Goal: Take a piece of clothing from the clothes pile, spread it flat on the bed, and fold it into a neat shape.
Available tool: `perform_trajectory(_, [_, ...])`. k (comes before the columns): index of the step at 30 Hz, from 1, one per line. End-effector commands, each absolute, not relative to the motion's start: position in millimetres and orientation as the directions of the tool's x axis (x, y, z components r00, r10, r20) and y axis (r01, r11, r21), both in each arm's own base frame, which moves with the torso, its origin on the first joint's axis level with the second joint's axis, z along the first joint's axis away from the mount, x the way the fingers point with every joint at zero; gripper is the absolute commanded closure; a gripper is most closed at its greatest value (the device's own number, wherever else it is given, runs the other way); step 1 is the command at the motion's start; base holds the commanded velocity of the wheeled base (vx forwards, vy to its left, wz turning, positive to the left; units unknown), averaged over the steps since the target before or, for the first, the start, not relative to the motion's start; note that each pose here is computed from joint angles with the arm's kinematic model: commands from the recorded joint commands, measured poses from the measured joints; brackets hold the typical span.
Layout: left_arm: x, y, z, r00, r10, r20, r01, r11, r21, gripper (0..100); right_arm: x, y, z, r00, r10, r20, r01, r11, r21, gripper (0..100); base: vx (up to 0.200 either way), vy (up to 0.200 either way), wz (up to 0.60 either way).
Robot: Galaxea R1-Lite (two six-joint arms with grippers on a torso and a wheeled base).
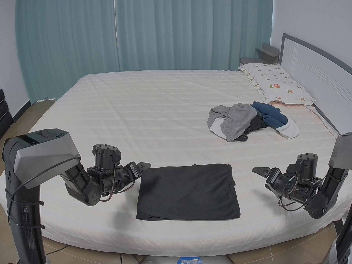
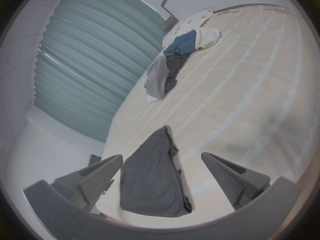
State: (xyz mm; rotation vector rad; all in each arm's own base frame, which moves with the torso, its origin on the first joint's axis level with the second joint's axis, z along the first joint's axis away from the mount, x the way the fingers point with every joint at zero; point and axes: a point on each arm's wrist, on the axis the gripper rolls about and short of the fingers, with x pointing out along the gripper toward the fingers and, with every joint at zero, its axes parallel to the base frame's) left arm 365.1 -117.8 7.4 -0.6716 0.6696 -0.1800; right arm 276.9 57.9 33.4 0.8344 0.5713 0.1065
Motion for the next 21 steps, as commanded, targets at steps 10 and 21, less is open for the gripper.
perform_trajectory(10, [371.0,-139.0,-41.8,0.704,-0.393,-0.591,-0.002,0.831,-0.556,0,271.3,46.0,-13.7,0.814,0.360,-0.456,0.214,0.544,0.812,0,0.000,0.000,0.00])
perform_trajectory(21, [365.6,-138.4,-40.9,0.690,-0.396,-0.606,-0.011,0.831,-0.555,0,271.1,38.0,-16.4,0.805,0.372,-0.462,0.244,0.503,0.829,0,0.000,0.000,0.00])
